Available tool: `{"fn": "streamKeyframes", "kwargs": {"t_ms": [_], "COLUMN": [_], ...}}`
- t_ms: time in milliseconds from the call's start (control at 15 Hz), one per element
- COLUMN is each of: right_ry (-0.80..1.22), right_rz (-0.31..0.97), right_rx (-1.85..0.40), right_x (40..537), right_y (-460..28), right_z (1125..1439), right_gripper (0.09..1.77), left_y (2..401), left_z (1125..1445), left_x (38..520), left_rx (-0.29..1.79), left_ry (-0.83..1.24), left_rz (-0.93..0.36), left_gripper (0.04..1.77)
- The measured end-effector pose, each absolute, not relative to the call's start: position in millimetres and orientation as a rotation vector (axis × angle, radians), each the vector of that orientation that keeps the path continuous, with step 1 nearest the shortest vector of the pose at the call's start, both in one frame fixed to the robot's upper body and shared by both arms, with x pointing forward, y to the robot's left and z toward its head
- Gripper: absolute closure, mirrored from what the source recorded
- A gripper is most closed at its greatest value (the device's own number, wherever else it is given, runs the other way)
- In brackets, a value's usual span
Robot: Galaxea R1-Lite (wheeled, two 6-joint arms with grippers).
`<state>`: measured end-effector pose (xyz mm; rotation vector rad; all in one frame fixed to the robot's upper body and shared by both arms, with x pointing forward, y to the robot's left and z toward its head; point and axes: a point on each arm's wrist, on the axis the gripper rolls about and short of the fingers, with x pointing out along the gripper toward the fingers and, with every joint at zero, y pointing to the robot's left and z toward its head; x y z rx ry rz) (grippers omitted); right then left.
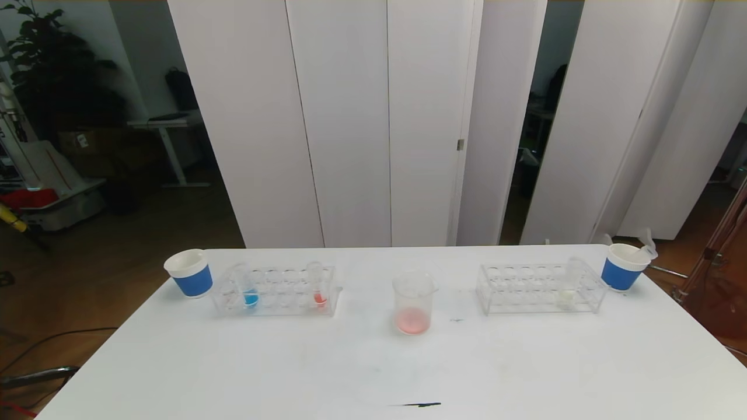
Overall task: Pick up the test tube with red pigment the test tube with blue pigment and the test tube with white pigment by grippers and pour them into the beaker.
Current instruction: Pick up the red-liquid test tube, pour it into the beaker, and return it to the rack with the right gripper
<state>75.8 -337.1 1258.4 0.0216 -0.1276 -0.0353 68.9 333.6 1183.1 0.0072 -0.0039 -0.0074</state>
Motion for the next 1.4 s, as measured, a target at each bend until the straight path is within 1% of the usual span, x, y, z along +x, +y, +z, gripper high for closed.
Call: {"fn": "streamKeyframes", "kwargs": {"t_ms": [400, 667, 1400], "right_ry": [-0.109, 0.009, 0.008], "right_rz": [-0.019, -0.020, -0.020], "right_rx": [-0.033, -0.033, -0.032], "right_x": [70.1, 69.7, 69.1], "right_y": [-336.3, -336.4, -336.5], "right_z": [1206.2, 1183.0, 1181.7], "right_gripper": [0.11, 0.11, 0.11], "left_y": [333.5, 333.6, 333.6], "left_z": [1183.1, 1183.1, 1183.1], "left_x": [68.9, 68.9, 68.9], "left_rx": [0.007, 0.008, 0.007], "left_ry": [-0.004, -0.004, -0.004], "left_rz": [-0.008, -0.007, -0.007], "left_gripper": [0.07, 0.07, 0.07]}}
